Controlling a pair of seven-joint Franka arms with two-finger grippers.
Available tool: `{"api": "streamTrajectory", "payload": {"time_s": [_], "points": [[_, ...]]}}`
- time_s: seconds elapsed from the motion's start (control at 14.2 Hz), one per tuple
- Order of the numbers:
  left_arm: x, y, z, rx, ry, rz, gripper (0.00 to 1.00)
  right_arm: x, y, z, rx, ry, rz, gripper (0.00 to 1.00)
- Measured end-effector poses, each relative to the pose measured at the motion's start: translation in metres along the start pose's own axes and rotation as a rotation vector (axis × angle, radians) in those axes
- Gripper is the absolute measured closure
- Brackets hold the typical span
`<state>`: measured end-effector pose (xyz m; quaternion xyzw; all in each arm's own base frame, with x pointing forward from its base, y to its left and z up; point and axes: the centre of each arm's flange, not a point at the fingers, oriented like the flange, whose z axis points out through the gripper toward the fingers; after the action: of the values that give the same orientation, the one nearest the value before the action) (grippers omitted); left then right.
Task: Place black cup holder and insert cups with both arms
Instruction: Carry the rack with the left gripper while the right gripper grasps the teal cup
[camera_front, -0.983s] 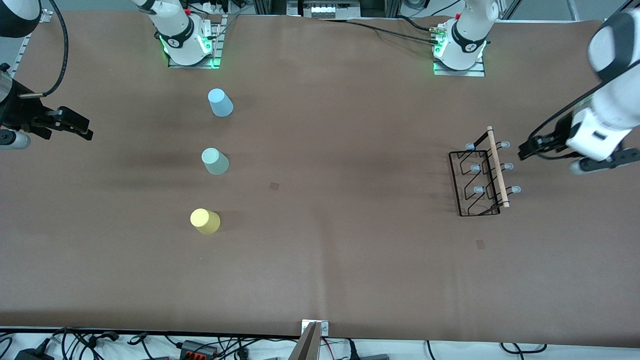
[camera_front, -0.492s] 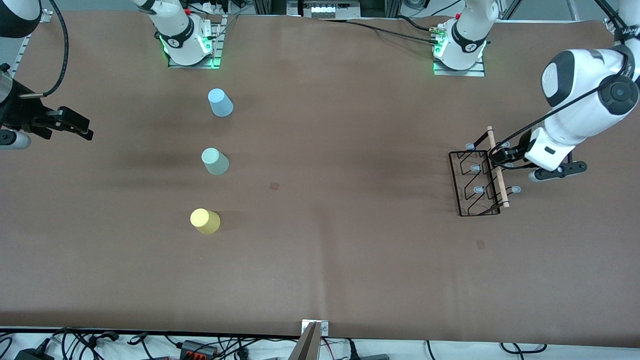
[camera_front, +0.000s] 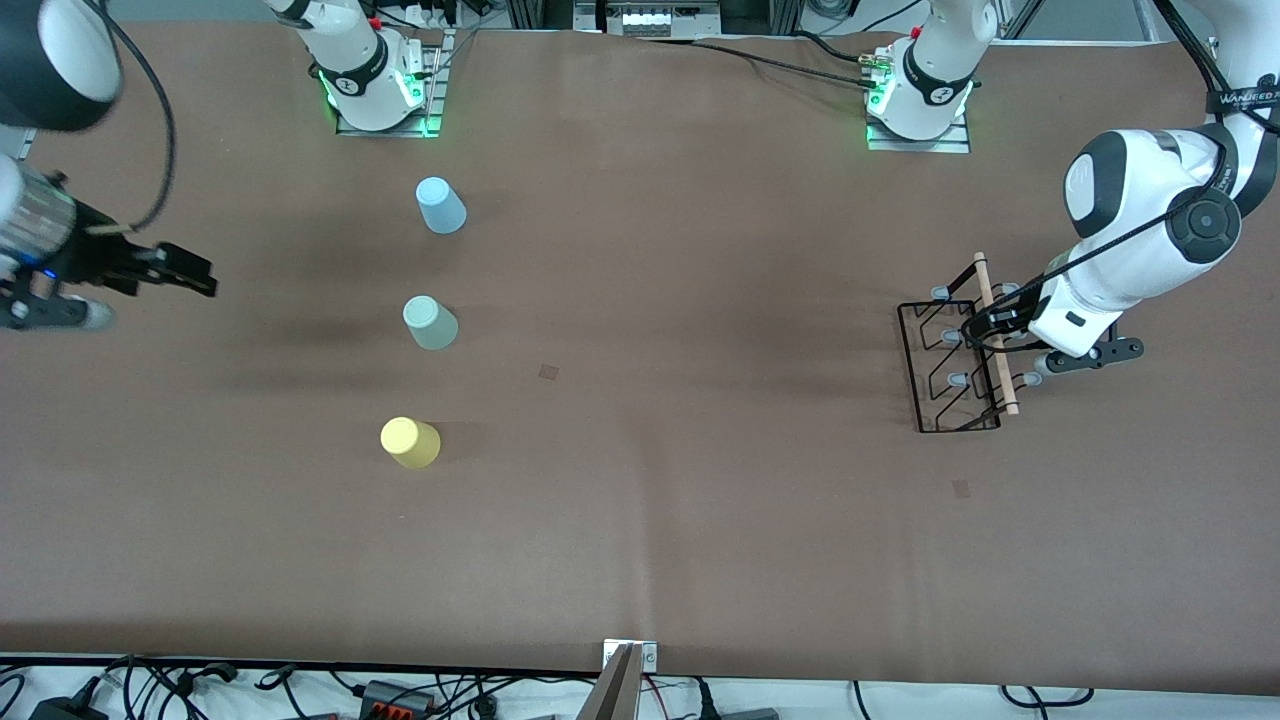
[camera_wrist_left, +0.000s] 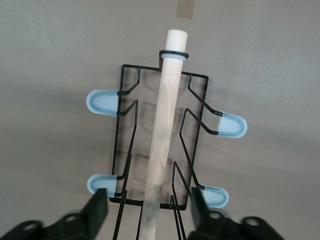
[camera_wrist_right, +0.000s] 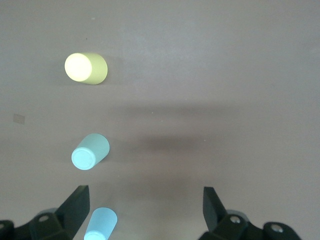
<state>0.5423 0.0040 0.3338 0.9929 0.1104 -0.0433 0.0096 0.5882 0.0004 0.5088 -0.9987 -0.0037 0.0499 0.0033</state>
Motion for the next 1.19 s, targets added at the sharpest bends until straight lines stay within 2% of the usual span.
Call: {"api": "streamTrajectory", "payload": {"time_s": [0.07,0.21,0.42,0.49,0.77,0.98,1.19], "points": [[0.0,0.0,0.002,0.0,-0.004,0.0,0.3,0.006,-0.007,0.014,-0.001,-0.021,-0.012,0.0],[-0.001,0.0,0.005,0.001,-0.01,0.0,0.48,0.016,-0.029,0.039,-0.006,-0.056,-0.038,0.0],[-0.001,0.0,0.005,0.001,-0.01,0.0,0.8,0.028,-0.071,0.074,-0.019,-0.073,-0.032,0.0],[-0.001,0.0,0.004,0.001,-0.009,-0.01,0.84,0.031,-0.082,0.087,-0.022,-0.079,-0.04,0.0],[-0.007,0.022,0.001,0.002,-0.011,0.028,0.84,0.027,-0.137,0.141,-0.044,-0.104,-0.045,0.0],[-0.021,0.081,-0.025,0.005,-0.003,0.129,0.84,0.02,-0.159,0.177,-0.057,-0.127,-0.049,0.0],[-0.041,0.152,-0.065,-0.005,0.034,0.2,0.84,0.013,-0.166,0.209,-0.048,-0.16,-0.007,0.0]]}}
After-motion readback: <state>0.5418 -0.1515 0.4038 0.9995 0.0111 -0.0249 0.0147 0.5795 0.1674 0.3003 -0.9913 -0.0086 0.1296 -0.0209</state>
